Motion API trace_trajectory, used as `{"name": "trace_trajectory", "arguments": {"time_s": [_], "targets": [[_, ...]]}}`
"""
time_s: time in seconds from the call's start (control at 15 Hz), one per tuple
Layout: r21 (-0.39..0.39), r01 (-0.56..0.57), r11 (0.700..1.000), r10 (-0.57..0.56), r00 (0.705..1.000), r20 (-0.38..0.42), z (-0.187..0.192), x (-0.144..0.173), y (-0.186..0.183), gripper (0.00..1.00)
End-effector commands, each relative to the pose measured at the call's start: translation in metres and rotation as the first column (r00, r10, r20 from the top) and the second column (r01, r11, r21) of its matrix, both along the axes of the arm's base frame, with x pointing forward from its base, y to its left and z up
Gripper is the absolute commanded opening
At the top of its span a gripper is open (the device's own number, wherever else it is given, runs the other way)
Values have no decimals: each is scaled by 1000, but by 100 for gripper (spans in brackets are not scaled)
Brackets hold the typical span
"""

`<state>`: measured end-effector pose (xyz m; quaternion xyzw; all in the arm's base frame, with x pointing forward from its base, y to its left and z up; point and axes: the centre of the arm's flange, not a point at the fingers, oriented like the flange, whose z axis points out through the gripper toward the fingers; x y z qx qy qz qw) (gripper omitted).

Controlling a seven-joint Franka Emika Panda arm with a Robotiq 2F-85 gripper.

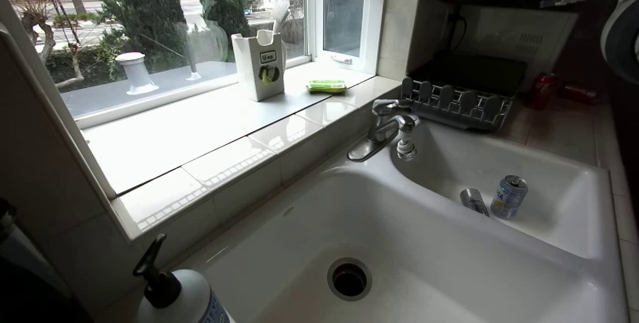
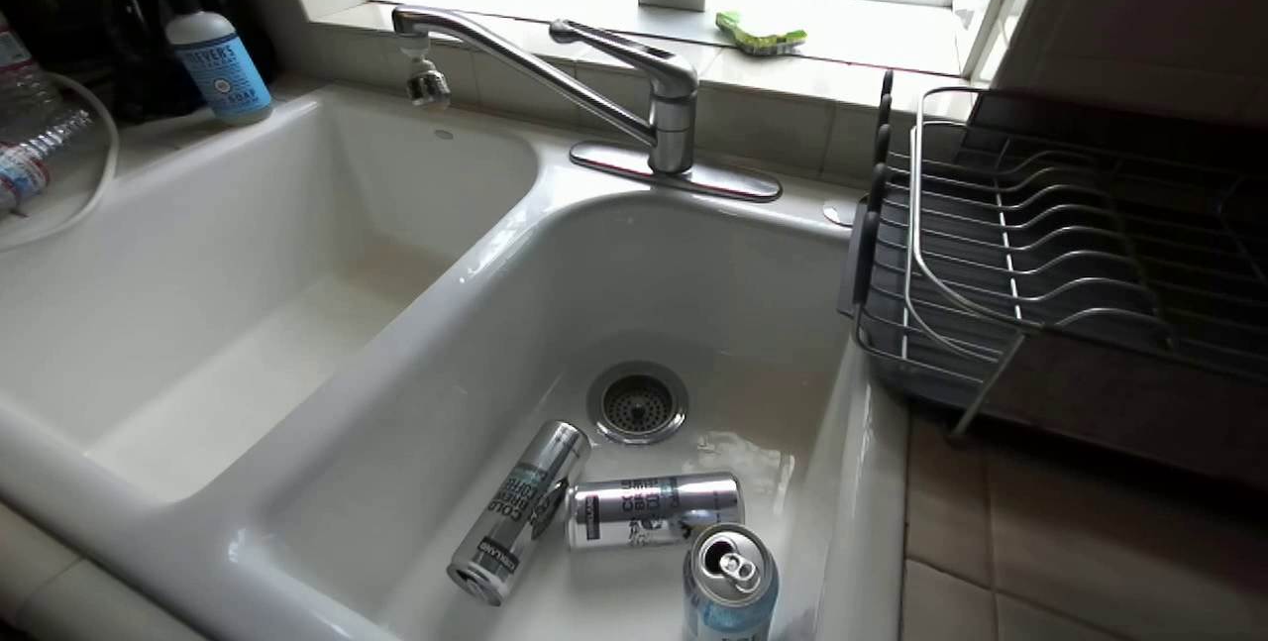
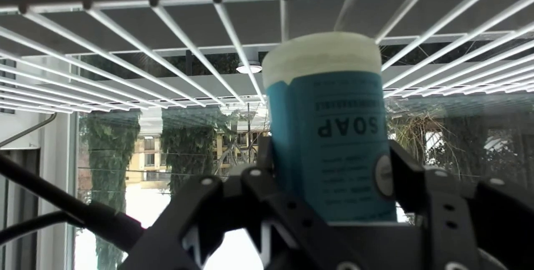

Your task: Take the bottle off the window

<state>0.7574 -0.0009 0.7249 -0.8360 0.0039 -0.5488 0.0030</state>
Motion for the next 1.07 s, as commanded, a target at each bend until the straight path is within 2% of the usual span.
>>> {"name": "trace_trajectory", "arguments": {"time_s": [0.0,0.27,0.4,0.73,1.0], "targets": [[1,11,1000,-11,999,39,24,-9,-1,40],[-17,27,1000,-25,997,67,42,-50,-3,40],[-54,53,997,-49,996,72,51,-73,-4,40],[-197,131,972,-120,991,66,60,-118,-8,40],[-323,161,933,-166,986,11,62,-132,-9,40]]}}
